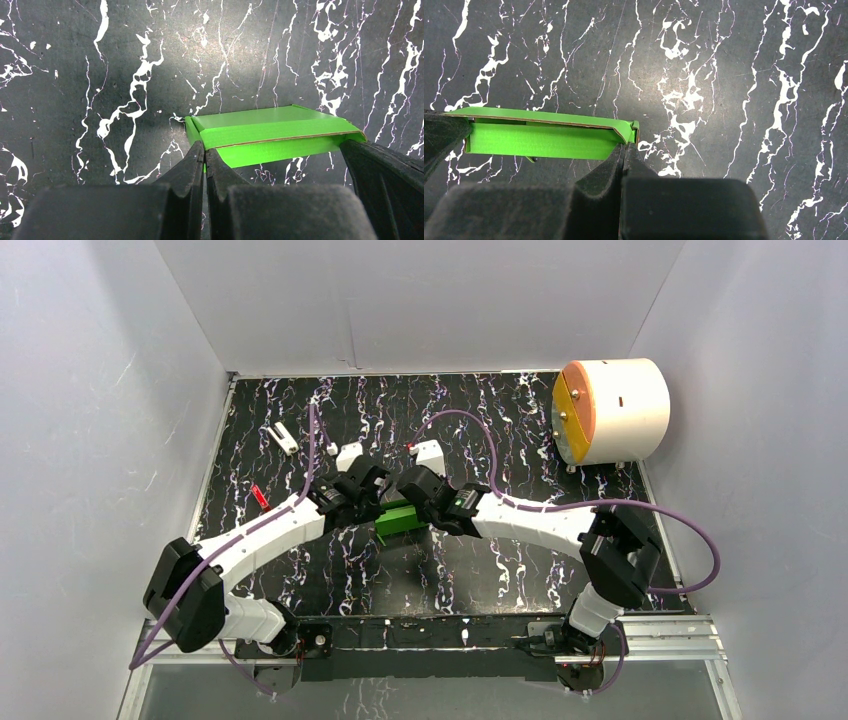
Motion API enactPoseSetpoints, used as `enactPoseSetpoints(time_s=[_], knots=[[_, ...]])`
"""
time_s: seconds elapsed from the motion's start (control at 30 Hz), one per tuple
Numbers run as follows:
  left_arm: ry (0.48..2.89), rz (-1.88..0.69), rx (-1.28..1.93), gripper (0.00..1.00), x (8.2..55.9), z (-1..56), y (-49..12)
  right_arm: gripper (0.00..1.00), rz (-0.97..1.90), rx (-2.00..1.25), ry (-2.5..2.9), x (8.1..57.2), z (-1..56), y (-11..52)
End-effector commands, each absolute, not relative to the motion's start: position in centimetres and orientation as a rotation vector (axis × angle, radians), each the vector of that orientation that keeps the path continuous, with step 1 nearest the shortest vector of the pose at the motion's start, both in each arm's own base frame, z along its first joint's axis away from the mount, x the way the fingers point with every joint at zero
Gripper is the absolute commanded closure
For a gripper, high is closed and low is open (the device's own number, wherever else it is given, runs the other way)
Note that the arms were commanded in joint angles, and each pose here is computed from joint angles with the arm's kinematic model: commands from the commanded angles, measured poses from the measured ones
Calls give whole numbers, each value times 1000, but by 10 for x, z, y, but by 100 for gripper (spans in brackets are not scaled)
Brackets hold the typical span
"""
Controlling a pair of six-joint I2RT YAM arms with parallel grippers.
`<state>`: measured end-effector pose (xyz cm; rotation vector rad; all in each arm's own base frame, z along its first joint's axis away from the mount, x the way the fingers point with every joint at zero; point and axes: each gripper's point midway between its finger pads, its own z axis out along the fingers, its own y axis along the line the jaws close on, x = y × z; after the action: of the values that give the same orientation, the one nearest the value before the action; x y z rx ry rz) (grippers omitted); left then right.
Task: Fold the paper box
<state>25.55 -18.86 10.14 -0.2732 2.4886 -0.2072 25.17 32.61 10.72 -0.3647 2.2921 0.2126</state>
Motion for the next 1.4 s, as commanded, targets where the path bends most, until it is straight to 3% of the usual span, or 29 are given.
enactPoseSetpoints(time_s=[0.0,0.87,1.37], knots=[[2562,-311,-199,100,235,85,-217,100,337,-404,2333,228,100,348],[2622,-87,-83,100,215,81,-199,100,285,-327,2283,237,105,335],[2652,-228,-157,100,187,55,-222,100,323,-289,2250,241,107,338]])
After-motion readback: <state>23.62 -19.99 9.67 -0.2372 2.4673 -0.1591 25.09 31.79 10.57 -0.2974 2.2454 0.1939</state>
